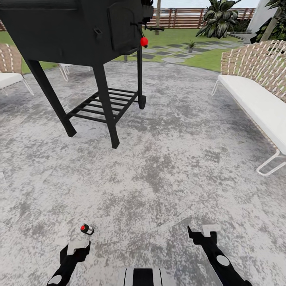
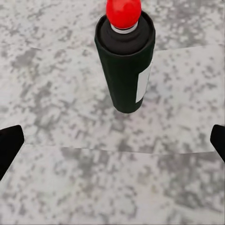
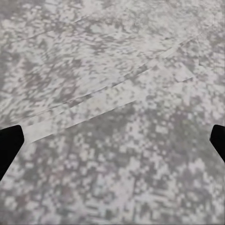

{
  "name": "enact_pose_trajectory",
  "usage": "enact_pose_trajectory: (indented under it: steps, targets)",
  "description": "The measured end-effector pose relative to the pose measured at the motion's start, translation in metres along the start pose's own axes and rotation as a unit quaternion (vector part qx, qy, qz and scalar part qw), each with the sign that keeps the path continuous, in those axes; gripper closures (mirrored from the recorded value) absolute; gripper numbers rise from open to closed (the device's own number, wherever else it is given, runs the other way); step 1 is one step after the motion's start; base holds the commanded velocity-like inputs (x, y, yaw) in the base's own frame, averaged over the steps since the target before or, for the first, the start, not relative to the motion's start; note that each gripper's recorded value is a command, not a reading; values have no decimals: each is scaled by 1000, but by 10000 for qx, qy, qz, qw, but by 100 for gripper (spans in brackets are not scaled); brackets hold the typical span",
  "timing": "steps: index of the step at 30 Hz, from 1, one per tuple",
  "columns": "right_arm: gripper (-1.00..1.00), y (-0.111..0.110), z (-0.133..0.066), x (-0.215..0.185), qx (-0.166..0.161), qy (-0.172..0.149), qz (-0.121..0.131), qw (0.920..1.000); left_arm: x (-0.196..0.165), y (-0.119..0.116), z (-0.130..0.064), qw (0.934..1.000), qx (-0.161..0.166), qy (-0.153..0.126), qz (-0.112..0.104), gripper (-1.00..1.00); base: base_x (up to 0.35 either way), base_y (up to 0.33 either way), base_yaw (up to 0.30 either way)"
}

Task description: Pick up the pesticide atomizer in the garden and spray insectifuge to fully cover both potted plants in the garden.

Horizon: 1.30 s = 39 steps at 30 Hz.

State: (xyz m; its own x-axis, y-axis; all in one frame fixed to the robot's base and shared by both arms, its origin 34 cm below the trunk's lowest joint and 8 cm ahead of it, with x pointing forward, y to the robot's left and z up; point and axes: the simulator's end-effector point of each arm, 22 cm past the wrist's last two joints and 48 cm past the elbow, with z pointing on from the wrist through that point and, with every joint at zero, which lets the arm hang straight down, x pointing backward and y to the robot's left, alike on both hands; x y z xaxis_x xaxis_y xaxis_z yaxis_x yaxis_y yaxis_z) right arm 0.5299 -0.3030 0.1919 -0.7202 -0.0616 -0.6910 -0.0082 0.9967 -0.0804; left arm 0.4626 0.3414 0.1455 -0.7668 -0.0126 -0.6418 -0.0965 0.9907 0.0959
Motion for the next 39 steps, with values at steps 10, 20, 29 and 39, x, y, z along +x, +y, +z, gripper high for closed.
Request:
enact_pose_trajectory:
  steps: [10, 20, 29, 39]
  targets:
    - [-100, 0, 0, 0, 1, -3, -1, 10000, 0, 0, 0, 10000, 2, -2, 0, -100, 73, 8, 0]
    - [-100, 0, 0, -1, -3, -5, -1, 10000, 0, 0, 0, 10000, 1, 0, 0, -100, 76, 0, 0]
    - [-100, -1, 0, -1, -3, -12, -5, 10000, 0, 0, 0, 10000, 1, 2, 0, -100, 119, 0, 0]
    - [-100, 0, 1, 5, -1, 46, -6, 10000, 5, 0, 1, 10000, 1, 45, 17, -100, 4, 0, 0]
